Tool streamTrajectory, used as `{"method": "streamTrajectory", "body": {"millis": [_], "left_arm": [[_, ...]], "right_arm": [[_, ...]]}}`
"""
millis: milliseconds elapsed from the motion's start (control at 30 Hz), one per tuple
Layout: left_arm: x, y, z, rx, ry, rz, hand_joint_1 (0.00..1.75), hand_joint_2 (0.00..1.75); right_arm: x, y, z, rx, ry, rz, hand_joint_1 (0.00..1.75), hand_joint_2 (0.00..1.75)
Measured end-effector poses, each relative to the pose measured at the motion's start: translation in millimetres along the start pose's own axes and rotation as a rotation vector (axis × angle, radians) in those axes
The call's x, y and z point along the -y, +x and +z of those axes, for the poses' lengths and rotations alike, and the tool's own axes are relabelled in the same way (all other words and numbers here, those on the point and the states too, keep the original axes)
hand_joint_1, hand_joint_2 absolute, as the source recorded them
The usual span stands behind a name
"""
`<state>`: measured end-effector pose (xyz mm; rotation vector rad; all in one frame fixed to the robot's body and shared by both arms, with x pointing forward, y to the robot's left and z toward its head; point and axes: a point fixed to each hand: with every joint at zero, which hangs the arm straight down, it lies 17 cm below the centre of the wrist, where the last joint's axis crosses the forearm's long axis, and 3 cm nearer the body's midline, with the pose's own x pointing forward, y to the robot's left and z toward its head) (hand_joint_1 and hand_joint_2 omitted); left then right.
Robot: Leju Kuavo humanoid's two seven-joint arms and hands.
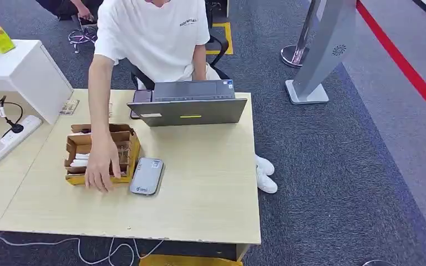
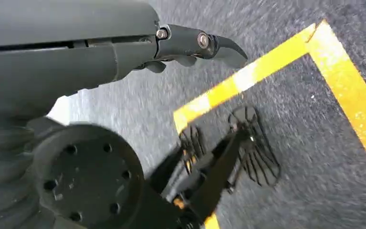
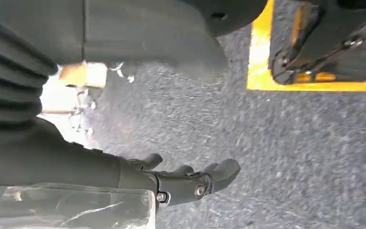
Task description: Pass the card to the sensor for recognition and then transmit it.
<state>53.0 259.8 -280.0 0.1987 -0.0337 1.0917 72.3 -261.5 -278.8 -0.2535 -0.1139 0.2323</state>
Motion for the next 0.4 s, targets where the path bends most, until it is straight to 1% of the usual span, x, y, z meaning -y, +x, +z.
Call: {"method": "streamTrajectory", "body": {"millis": [33, 367, 400], "left_arm": [[0, 0, 0, 0.004, -0.003, -0.021, 0.0, 0.0], [-2, 10, -3, 0.061, -0.06, -0.223, 0.0, 0.0], [-3, 11, -3, 0.067, -0.065, -0.241, 0.4, 0.0]], "right_arm": [[1, -1, 0, 0.0, 0.001, -0.01, 0.0, 0.0], [12, -11, -5, 0.011, 0.013, -0.076, 0.0, 0.0], [13, -12, -5, 0.013, 0.016, -0.082, 0.0, 0.0]]}}
